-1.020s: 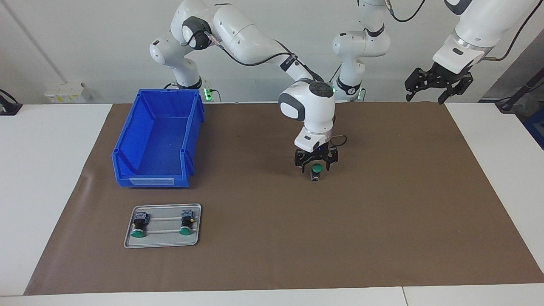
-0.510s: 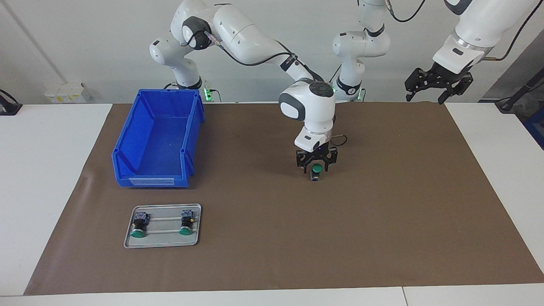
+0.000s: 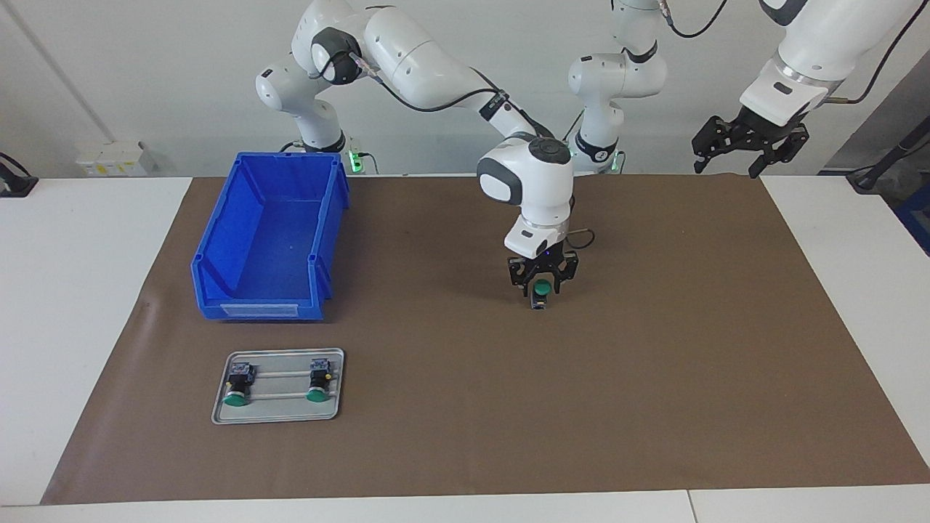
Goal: Place and press button with both arms
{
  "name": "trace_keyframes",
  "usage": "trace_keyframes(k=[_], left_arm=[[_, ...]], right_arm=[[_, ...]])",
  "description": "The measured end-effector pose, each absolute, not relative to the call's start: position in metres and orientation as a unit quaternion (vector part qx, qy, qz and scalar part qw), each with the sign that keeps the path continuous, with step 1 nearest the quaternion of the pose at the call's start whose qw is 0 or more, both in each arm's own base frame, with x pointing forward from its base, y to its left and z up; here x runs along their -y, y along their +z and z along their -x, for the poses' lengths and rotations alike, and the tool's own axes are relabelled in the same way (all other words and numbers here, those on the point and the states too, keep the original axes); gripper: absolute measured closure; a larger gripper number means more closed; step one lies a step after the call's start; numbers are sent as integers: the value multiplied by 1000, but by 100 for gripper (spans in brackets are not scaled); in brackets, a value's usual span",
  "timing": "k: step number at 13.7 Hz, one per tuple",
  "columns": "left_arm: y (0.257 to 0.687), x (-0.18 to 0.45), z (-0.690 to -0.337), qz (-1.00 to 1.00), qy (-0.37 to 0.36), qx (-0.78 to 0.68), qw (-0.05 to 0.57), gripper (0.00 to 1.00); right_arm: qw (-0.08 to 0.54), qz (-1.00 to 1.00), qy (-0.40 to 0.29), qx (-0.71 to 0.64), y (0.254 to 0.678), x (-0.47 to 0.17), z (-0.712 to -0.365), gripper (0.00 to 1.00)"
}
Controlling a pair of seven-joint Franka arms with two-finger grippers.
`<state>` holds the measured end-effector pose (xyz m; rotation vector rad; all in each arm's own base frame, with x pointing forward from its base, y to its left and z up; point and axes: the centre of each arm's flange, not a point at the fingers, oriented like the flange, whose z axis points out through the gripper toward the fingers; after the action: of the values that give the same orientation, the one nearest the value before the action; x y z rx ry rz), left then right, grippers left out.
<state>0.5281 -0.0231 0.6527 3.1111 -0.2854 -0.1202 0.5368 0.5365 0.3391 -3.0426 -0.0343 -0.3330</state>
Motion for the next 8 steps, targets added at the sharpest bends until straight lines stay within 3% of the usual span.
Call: trace_keyframes(k=[8], left_arm=[[653,23,-528,-995,-38,91,8,0]], right_arm=[[42,993,-110,12,338,-537,-536,31]])
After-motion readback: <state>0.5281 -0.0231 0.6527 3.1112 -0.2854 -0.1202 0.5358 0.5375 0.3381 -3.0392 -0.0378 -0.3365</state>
